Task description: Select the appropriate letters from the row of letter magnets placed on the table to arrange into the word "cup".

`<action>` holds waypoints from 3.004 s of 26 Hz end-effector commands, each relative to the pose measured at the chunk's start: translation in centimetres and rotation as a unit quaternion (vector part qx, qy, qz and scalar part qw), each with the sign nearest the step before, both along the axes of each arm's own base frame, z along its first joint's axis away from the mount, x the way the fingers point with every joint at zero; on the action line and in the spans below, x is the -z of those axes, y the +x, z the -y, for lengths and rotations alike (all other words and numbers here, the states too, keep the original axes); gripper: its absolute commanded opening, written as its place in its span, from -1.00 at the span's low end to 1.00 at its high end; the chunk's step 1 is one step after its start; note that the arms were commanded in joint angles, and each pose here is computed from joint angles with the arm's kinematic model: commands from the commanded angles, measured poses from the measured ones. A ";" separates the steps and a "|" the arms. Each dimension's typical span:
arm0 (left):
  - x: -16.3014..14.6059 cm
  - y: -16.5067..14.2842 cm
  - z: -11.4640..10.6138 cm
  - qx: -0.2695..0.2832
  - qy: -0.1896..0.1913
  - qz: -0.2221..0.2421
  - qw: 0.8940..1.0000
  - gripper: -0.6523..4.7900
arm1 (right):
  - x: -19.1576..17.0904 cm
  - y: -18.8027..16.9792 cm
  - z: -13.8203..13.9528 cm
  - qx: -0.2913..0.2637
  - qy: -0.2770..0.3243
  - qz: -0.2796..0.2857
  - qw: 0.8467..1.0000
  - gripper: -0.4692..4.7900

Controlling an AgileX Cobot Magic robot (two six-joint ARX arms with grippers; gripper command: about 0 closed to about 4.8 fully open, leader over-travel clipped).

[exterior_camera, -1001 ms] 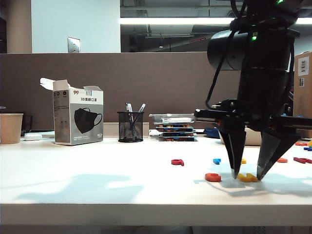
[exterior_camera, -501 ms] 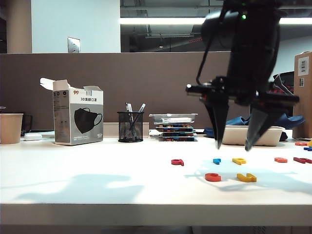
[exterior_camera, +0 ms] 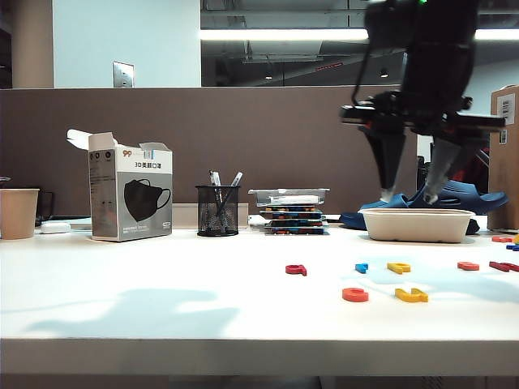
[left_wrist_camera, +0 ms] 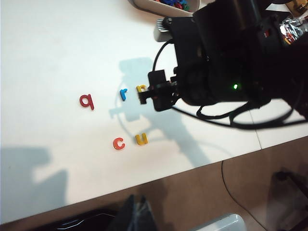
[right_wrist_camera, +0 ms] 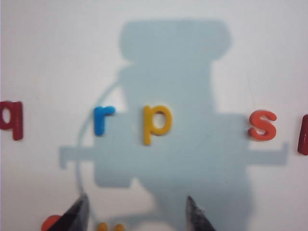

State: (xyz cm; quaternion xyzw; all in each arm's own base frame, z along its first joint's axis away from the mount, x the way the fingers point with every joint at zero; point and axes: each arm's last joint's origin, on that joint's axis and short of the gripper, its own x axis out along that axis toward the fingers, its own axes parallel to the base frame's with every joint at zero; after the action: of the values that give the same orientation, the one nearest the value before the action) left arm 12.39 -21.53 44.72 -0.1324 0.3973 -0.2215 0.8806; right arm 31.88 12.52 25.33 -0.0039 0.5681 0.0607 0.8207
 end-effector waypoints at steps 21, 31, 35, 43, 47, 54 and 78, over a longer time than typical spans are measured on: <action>-0.2 0.0 -0.1 -0.002 -0.006 0.003 1.000 -0.78 | 6.7 5.3 0.0 -0.040 -0.014 -0.086 0.995 0.14; -0.2 0.0 -0.1 -0.002 -0.006 0.003 1.000 -0.78 | 7.0 5.7 -0.2 -0.024 -0.007 -0.077 0.997 0.14; -0.2 0.0 -0.1 -0.002 -0.006 0.003 1.000 -0.78 | 7.1 5.6 -0.1 -0.024 -0.007 -0.080 0.997 -0.01; -0.2 0.0 -0.1 -0.002 -0.006 0.003 1.000 -0.78 | 7.1 5.7 -0.1 -0.024 -0.007 -0.079 0.997 -0.08; -0.2 0.0 -0.1 -0.002 -0.006 0.003 1.000 -0.78 | 7.3 5.7 -0.2 -0.023 -0.008 -0.083 0.996 -0.16; -0.2 0.0 -0.1 -0.002 -0.006 0.003 1.000 -0.78 | 7.8 5.7 -0.2 -0.022 -0.010 -0.092 0.995 -0.28; -0.2 0.0 -0.1 -0.002 -0.006 0.003 1.000 -0.78 | 6.9 5.4 0.0 -0.022 -0.013 -0.092 0.995 -0.43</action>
State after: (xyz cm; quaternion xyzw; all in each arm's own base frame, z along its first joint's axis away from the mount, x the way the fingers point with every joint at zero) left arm 12.39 -21.53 44.72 -0.1323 0.3975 -0.2215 0.8806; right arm 37.55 12.60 18.16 -0.0221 0.6375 0.0717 0.7668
